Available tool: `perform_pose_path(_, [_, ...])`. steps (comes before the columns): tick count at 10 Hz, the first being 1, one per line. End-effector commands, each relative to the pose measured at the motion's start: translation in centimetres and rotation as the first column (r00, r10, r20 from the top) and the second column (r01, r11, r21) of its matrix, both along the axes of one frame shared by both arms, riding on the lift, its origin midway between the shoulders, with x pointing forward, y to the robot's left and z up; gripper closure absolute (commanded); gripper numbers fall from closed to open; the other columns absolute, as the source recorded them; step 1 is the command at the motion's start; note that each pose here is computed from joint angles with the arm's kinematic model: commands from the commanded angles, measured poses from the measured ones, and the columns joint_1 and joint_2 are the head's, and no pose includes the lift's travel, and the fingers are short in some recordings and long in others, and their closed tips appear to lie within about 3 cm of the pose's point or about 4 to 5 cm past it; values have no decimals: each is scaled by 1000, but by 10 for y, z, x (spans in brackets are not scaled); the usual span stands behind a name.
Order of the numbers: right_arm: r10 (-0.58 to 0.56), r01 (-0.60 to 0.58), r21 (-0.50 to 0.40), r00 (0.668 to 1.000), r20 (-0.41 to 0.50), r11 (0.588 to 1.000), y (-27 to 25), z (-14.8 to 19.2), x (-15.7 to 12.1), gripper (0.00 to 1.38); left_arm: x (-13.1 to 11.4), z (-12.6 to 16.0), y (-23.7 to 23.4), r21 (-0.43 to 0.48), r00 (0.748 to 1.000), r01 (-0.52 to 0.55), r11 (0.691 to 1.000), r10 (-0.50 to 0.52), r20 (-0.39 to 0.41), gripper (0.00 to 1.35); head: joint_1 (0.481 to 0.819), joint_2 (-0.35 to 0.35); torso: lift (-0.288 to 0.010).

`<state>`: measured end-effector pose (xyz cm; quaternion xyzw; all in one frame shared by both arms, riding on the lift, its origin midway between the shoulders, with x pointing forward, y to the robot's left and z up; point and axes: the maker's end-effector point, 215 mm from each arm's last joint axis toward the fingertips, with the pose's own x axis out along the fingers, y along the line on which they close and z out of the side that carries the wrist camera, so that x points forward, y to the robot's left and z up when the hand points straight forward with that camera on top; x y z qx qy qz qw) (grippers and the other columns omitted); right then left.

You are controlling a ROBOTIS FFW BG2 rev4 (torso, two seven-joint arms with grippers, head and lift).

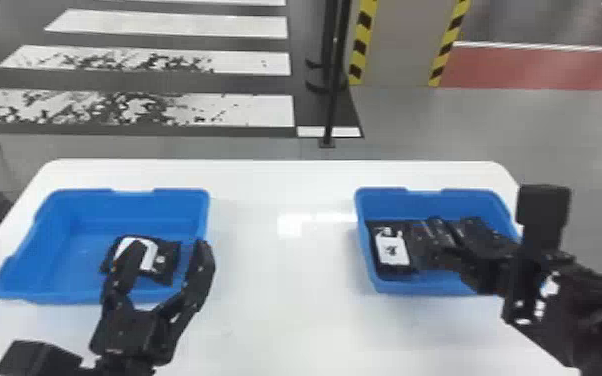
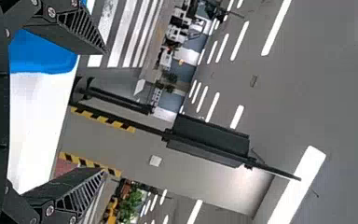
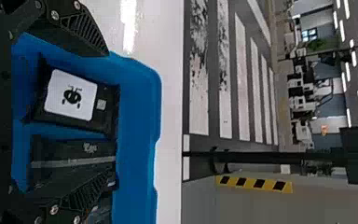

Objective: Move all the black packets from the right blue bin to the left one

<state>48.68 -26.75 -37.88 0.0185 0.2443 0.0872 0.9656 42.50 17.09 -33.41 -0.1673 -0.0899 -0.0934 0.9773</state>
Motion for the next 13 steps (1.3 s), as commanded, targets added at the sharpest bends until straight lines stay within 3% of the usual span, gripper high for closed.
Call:
perform_pose_path(1, [-31,30,-19,998,-53,999,-6,-21,-1,168,2,-2,-4,-1,1000,14,1000,-14,-10,144,695,-116,-140])
perform_pose_path(4, [-36,43,61,993,-116,997,-8,-64,15,203,6,-6,-15,-2,999,43,999,-43,-27,144,695,-129,-140])
perform_pose_path(9, [14,-3,122,996,-87,993,16,-76,46,220,10,-10,-23,0,997,67,998,-67,-46,150,695,-127,-140])
perform_pose_path(13, [54,-39,141,993,-103,989,40,-83,44,280,11,-14,-24,-4,995,77,997,-77,-59,150,695,-109,-140])
